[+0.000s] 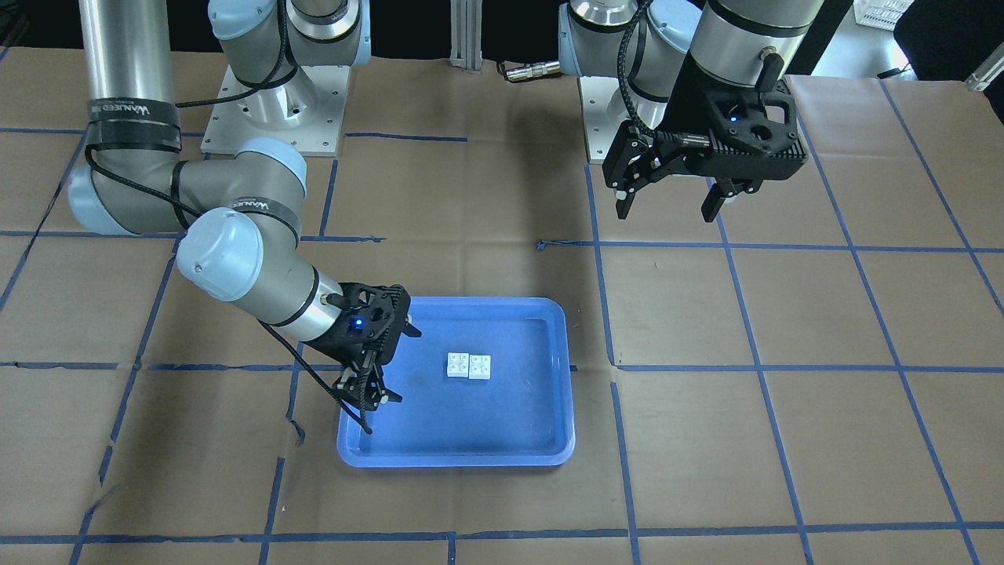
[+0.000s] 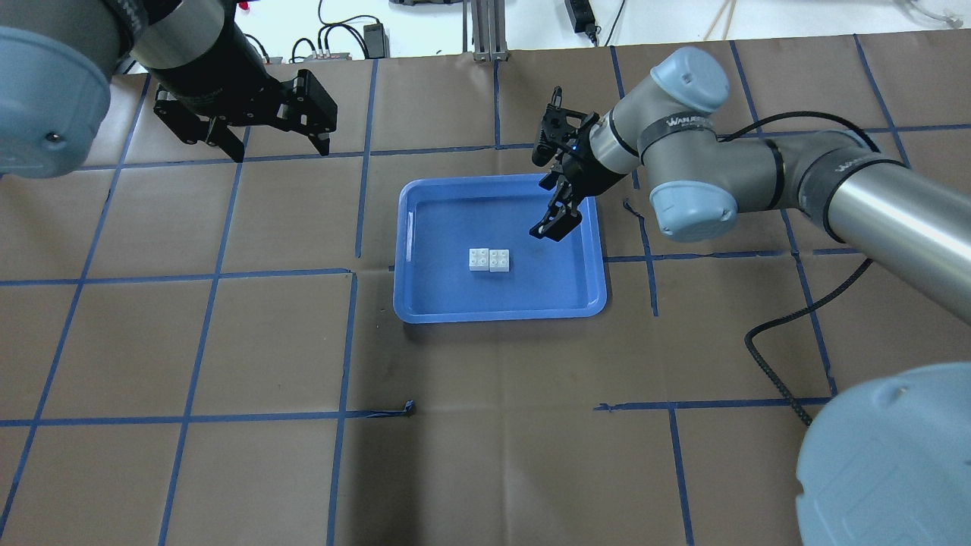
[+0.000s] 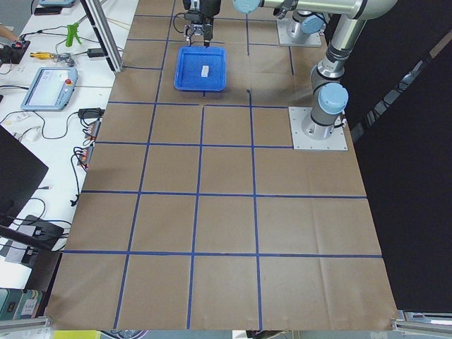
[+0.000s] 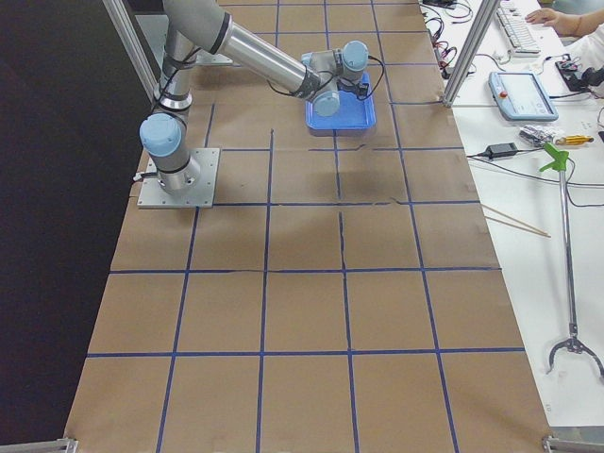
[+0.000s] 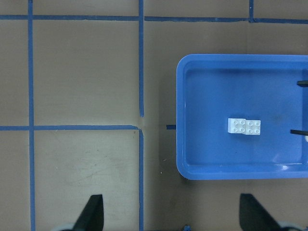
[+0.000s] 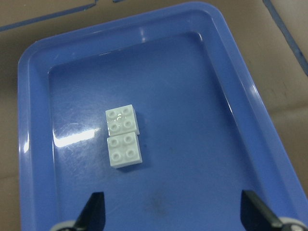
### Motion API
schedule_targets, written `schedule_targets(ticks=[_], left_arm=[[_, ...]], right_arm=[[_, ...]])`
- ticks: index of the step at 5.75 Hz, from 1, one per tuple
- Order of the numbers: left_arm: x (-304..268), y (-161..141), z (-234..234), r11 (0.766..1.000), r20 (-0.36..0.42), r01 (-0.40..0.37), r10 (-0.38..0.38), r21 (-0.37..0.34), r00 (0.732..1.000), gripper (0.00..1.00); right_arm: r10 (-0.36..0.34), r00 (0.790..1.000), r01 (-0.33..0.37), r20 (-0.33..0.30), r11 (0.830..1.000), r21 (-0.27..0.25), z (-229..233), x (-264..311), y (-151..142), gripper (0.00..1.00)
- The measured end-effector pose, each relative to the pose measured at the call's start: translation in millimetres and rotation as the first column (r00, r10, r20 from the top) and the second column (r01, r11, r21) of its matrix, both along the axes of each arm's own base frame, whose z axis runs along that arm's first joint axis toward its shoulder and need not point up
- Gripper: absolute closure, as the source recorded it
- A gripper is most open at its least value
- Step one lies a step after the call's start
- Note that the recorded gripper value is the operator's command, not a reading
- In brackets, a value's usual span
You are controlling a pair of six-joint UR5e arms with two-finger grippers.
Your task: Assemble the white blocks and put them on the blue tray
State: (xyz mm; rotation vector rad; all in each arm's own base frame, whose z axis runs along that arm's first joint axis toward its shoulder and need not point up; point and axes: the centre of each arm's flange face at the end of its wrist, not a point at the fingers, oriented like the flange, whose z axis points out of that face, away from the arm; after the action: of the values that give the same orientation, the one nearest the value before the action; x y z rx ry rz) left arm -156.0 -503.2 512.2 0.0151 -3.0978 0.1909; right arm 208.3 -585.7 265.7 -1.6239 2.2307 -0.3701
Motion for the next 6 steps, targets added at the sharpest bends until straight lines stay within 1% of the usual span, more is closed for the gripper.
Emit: schedule_targets(ticks=[1, 2, 3, 4, 5, 6], left_arm=[[0.1, 0.0, 0.0, 1.000, 0.001, 0.000, 0.000, 0.000, 1.000, 0.01], [0.2, 0.0, -0.1, 1.000, 0.003, 0.001, -0.001, 0.000, 1.000, 0.01], [0.4, 0.1, 0.2, 1.000, 0.004, 0.002, -0.002, -0.001, 1.000, 0.01], [0.4, 0.4, 0.6, 1.000, 0.004, 0.002, -0.002, -0.001, 1.000, 0.01], [0.4, 0.5, 0.7, 1.000, 0.004, 0.002, -0.002, -0.002, 1.000, 0.01], [0.4, 0.6, 0.8, 1.000, 0.004, 0.002, -0.002, -0.002, 1.000, 0.01]], right_arm=[[-0.108, 0.988, 0.117, -0.110, 0.989, 0.084, 34.2, -19.8, 4.9, 0.00], [-0.253, 0.945, 0.280, -0.207, 0.953, 0.115, 60.7, -33.5, 11.6, 0.00], [-0.427, 0.858, 0.470, -0.287, 0.877, 0.103, 82.5, -44.6, 18.2, 0.00], [-0.583, 0.735, 0.643, -0.347, 0.762, 0.081, 104.4, -52.8, 28.9, 0.00], [-0.685, 0.615, 0.765, -0.391, 0.638, 0.085, 125.5, -58.3, 45.0, 0.00], [-0.744, 0.515, 0.841, -0.426, 0.534, 0.085, 146.8, -63.6, 61.5, 0.00]])
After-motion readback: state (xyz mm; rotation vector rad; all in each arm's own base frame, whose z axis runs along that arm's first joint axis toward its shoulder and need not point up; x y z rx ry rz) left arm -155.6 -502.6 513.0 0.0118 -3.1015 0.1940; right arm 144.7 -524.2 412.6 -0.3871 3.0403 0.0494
